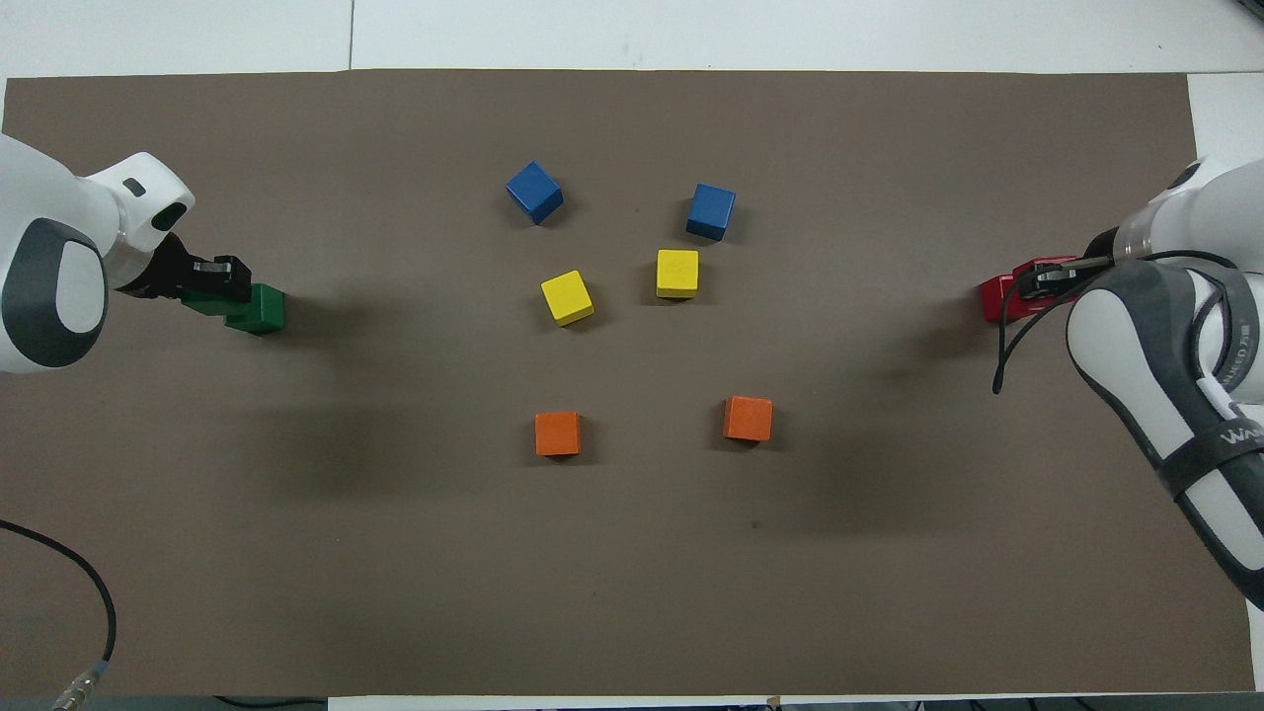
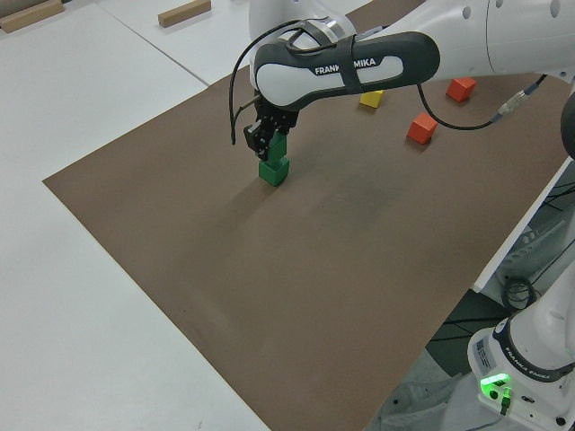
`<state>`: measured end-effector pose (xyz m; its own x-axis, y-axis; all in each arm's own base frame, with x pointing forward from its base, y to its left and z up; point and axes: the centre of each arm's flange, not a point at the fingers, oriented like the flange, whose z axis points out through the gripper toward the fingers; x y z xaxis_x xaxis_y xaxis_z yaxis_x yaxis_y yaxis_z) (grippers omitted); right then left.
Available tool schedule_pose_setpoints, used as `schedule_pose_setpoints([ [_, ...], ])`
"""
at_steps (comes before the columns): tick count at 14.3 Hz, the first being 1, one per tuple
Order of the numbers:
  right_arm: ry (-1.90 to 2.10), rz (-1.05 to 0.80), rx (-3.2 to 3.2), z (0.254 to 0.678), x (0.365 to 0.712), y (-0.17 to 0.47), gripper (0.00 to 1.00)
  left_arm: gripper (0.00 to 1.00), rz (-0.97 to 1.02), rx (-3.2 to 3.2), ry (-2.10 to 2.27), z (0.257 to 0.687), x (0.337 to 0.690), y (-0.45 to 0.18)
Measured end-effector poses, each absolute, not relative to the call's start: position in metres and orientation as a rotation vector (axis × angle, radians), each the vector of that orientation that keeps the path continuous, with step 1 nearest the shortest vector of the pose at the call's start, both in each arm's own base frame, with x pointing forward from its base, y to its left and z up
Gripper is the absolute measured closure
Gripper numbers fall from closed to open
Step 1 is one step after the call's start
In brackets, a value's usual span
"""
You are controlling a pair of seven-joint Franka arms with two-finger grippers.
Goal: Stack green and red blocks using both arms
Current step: 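Carry both blocks over their matching blocks with the left and right grippers, then stack the green with the left gripper while the right gripper lowers red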
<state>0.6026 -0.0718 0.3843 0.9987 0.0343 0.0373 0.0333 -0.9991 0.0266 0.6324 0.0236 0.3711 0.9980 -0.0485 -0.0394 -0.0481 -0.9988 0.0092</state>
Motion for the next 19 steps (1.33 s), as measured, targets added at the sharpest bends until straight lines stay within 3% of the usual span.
schedule_pose_setpoints([
  [19,0.066,0.091,3.115,0.362,0.609,-0.068,0.45,0.45,-0.044,3.13,-0.062,0.357,0.628,0.019],
])
